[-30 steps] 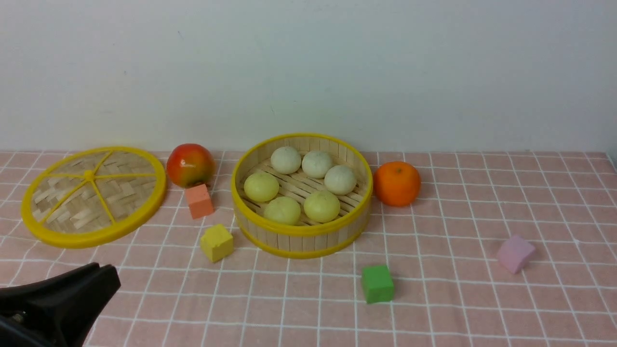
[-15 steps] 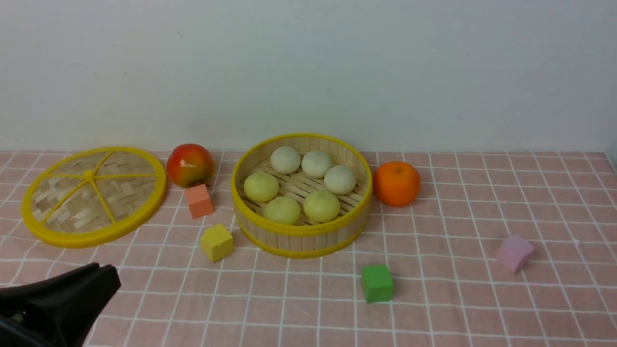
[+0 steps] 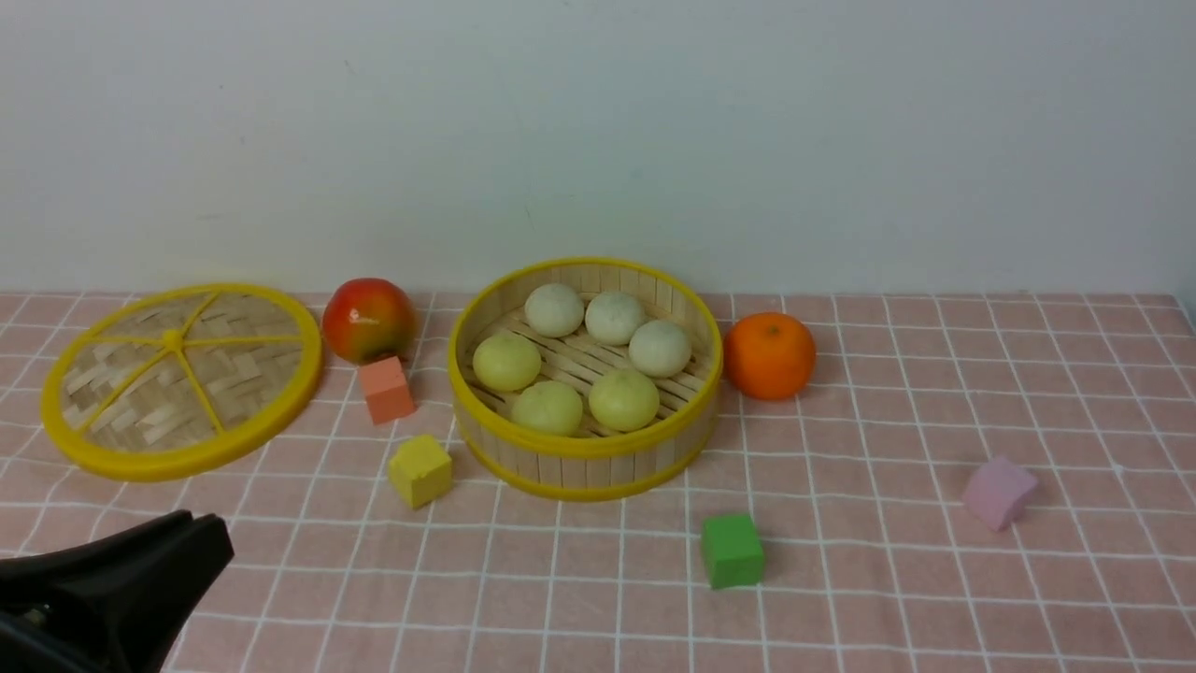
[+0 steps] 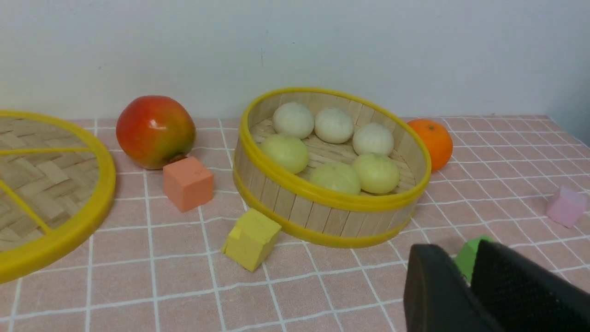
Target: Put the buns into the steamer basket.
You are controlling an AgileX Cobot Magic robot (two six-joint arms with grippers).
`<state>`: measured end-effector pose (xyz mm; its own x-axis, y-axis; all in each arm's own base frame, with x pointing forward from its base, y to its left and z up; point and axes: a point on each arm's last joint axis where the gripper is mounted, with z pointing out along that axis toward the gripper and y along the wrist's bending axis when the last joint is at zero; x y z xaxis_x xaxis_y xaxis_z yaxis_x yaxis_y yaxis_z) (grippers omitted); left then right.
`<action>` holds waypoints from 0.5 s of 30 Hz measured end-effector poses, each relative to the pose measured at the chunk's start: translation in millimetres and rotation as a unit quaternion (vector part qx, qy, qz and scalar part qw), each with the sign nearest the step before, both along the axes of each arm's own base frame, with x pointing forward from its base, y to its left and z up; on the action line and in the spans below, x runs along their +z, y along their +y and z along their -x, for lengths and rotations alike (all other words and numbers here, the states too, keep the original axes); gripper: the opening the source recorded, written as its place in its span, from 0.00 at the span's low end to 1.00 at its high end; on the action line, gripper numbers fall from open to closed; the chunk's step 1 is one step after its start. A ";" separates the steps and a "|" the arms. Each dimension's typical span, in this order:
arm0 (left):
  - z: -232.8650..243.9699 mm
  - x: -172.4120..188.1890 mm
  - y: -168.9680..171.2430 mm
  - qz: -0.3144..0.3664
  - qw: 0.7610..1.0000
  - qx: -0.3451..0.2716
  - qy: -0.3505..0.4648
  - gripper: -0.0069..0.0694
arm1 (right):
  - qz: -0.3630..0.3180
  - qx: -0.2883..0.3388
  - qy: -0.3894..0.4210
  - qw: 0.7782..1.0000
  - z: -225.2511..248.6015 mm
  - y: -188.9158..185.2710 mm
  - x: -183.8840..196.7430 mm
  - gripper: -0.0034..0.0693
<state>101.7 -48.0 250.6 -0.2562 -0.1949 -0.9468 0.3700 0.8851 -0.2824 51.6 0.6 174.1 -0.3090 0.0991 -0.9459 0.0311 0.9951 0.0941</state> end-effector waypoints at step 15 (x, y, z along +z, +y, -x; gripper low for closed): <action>0.0 0.0 0.0 0.000 1.000 0.000 0.000 0.29 | 0.001 0.000 0.000 1.000 0.0 0.0 0.0 0.05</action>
<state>101.7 -48.0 250.6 -0.2562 -0.1949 -0.9468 0.3700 0.8851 -0.2824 51.6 0.7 174.1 -0.3090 0.0977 -0.9460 0.0304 0.9952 0.0928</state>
